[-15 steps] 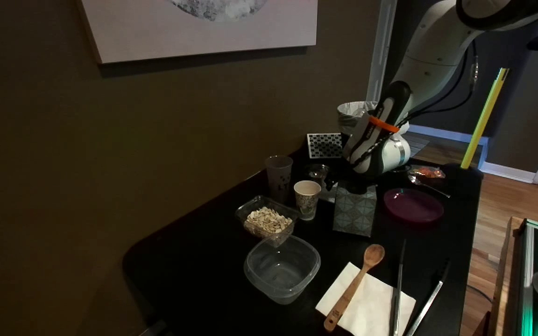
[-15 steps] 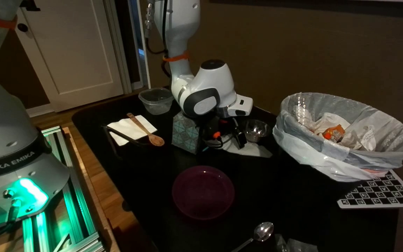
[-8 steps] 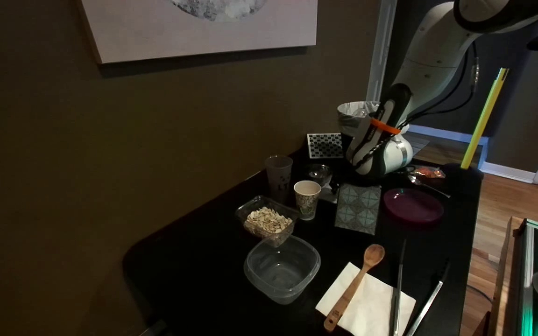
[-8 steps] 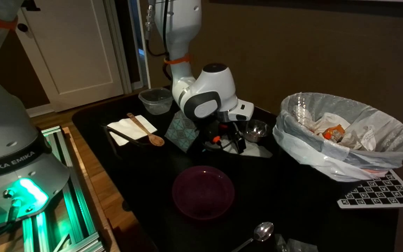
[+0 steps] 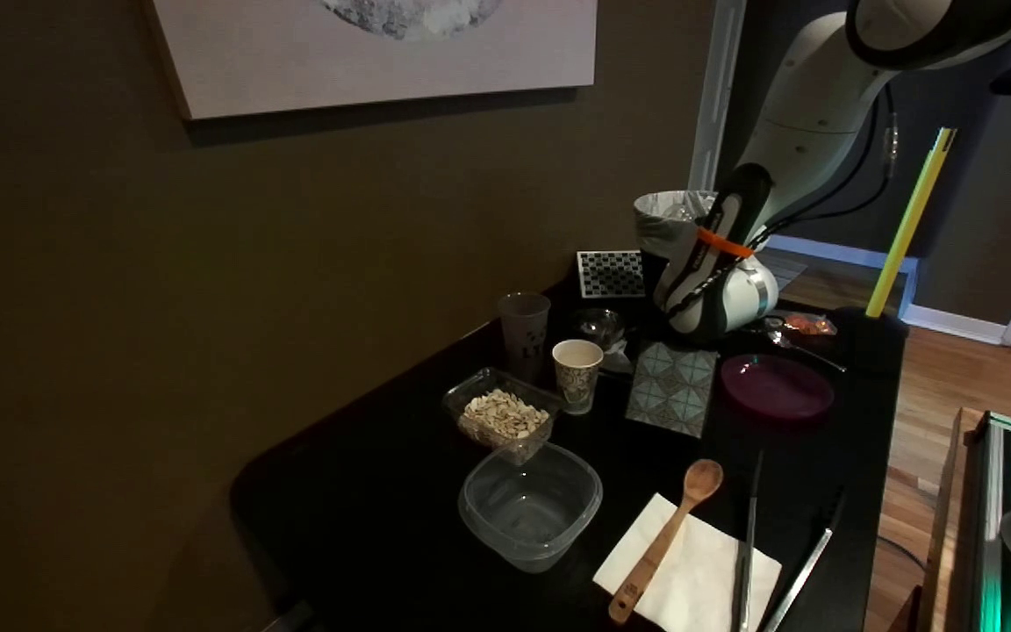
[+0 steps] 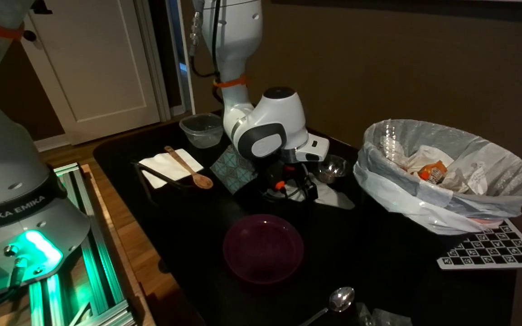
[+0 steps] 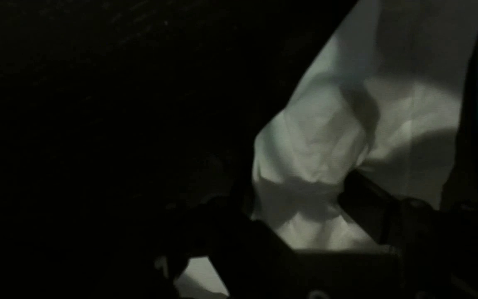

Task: Move some white objects from the bowl to the paper towel, then wrap the and put them in the bin

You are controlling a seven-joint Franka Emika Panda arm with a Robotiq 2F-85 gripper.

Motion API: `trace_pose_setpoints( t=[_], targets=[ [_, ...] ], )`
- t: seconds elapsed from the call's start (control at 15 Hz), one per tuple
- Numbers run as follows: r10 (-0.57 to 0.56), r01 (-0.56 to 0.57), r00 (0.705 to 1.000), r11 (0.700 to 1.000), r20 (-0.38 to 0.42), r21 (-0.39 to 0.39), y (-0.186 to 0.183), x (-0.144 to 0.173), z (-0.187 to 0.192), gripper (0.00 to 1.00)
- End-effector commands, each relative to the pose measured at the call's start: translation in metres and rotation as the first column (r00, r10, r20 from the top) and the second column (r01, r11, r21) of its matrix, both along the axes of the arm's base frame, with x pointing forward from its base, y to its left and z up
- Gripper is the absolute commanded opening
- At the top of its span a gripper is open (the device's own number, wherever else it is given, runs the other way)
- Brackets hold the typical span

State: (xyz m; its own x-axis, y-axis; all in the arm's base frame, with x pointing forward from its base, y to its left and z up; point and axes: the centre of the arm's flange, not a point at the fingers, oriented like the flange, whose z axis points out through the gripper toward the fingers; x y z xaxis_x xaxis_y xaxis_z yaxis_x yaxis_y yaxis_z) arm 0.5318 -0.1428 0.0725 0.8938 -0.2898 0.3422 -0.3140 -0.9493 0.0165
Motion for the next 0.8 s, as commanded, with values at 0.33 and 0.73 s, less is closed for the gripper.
trace_pose_setpoints(
  t=[0.33, 0.73],
  targets=[
    [0.004, -0.006, 0.999, 0.999, -0.039, -0.045, -0.001, 0.001, 0.013, 0.03],
    [0.016, -0.02, 0.998, 0.997, -0.058, -0.077, 0.002, 0.003, 0.034, 0.02]
  ],
)
